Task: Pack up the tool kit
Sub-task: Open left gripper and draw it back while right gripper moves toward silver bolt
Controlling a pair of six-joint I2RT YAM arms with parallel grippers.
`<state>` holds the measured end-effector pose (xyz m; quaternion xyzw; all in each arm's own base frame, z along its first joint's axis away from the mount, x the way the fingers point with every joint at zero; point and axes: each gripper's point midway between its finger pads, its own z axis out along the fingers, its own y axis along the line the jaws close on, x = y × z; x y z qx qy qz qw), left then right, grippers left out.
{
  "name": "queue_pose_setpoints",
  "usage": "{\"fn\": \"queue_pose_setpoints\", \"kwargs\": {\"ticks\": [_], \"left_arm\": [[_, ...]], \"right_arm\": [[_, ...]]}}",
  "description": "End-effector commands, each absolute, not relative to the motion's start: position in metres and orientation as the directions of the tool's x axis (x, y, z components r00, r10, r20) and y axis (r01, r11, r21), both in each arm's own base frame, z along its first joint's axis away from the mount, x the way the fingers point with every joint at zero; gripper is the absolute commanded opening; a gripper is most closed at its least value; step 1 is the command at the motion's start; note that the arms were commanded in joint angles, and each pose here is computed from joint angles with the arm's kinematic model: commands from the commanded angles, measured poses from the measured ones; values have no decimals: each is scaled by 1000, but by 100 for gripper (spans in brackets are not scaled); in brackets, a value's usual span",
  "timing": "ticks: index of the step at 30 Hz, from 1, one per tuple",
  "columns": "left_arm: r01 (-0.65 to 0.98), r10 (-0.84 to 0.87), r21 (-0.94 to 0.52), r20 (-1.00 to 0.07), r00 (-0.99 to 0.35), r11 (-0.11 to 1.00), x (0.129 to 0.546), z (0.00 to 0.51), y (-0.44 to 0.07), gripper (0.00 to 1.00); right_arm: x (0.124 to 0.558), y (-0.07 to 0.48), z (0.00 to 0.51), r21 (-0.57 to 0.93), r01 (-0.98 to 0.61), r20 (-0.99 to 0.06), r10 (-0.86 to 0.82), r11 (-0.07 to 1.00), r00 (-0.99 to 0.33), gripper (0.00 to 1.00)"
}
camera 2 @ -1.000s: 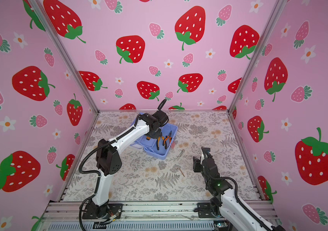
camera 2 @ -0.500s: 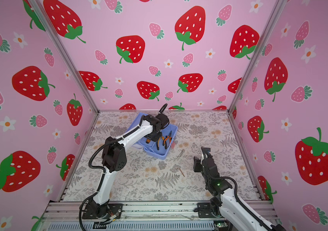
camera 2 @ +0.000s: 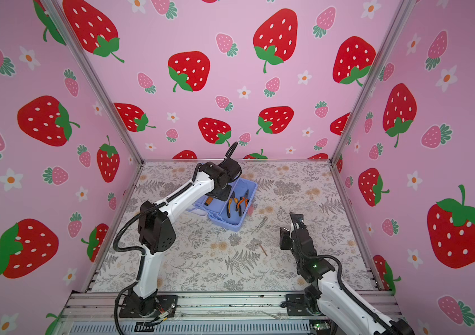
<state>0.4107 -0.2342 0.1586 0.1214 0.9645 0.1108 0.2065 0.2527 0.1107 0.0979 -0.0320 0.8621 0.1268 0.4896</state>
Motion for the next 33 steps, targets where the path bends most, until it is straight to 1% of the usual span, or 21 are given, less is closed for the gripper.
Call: {"fn": "queue_pose_setpoints", "kwargs": {"ticks": [1, 4, 8, 9, 11, 12, 16, 20, 22, 26, 30, 33], "left_arm": [[156, 248, 228, -458, -854, 961, 395, 192, -243, 51], [160, 250, 209, -532, -809, 965, 378, 216, -255, 52], [181, 245, 166, -590, -769, 969, 349, 229, -274, 52], [190, 247, 158, -595, -765, 969, 342, 227, -277, 52], [213, 250, 134, -601, -759, 968, 326, 223, -285, 52], [218, 253, 133, -600, -759, 967, 319, 220, -286, 53], [230, 272, 146, -589, -761, 962, 288, 203, -288, 54], [251, 288, 146, -591, -753, 957, 263, 187, -290, 54], [257, 289, 141, -601, -745, 956, 257, 184, -292, 55], [275, 275, 99, -622, -733, 956, 254, 179, -295, 56], [300, 270, 64, -642, -718, 952, 256, 178, -304, 57], [312, 271, 54, -649, -711, 949, 259, 176, -311, 58]], "right_arm": [[256, 110, 100, 186, -174, -859, 75, 967, -507, 48], [256, 112, 99, 187, -179, -856, 71, 966, -512, 47], [256, 115, 96, 184, -196, -851, 56, 963, -523, 46], [256, 114, 94, 183, -191, -849, 56, 964, -525, 45], [258, 116, 98, 173, -203, -851, 42, 964, -523, 39], [257, 119, 99, 176, -216, -850, 37, 960, -525, 38], [253, 126, 100, 205, -261, -859, 45, 943, -510, 40], [253, 126, 97, 214, -247, -847, 54, 945, -529, 42], [254, 128, 94, 224, -239, -827, 54, 945, -560, 41], [249, 147, 83, 271, -281, -763, 28, 921, -646, 33], [242, 159, 68, 284, -286, -717, 5, 915, -697, 33], [238, 170, 63, 289, -305, -697, -19, 908, -717, 35]]}}
